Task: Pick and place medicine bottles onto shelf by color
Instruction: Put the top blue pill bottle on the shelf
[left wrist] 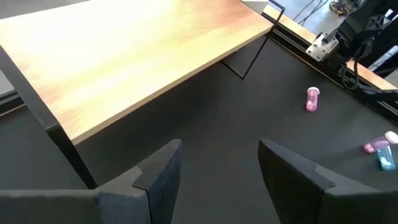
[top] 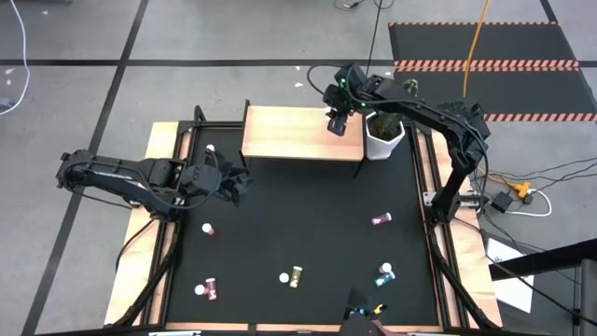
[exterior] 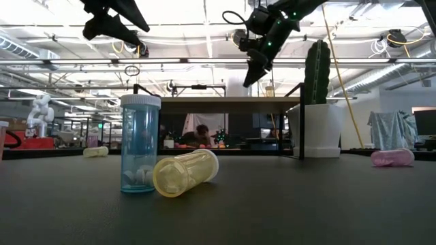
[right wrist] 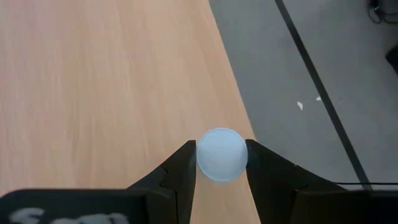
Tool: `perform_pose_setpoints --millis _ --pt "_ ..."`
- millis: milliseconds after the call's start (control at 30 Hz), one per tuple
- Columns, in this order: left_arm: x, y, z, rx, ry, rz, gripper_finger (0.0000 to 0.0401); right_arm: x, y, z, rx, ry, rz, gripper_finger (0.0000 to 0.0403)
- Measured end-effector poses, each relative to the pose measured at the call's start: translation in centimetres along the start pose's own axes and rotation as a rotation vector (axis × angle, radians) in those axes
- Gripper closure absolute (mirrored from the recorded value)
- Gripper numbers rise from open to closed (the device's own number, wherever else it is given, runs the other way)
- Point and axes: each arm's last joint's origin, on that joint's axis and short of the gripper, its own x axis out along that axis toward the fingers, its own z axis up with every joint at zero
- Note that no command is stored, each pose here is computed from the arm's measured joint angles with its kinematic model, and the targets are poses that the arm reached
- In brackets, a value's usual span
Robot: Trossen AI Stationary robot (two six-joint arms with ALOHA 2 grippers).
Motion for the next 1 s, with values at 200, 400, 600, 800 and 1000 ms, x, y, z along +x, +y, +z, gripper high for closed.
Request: perform_pose_setpoints --millis 200,400,600,800,1000 --pt "0.0 0.0 0.0 -0.001 0.0 0.0 0.0187 -0.04 -0.55 -0.06 0.045 -0.037 0.048 0.0281" --pt "0.0 0.0 0.0 -0.006 0.0 0.0 0.0187 0.37 -0.56 -0.5 0.052 -0.025 0.052 0.0281" --pt "0.0 0.0 0.0 -0.031 -0.001 0.0 0.0187 0.59 -0.47 -0.75 0.053 -0.016 0.056 0.028" --pt "0.0 0.0 0.0 -0.048 0.0 0.001 0.0187 0.59 -0.52 -0.65 0.052 -0.026 0.051 0.0243" --pt "0.0 0.0 0.0 -0.055 0.0 0.001 0.0187 0.59 -0.6 -0.49 0.051 -0.042 0.039 0.019"
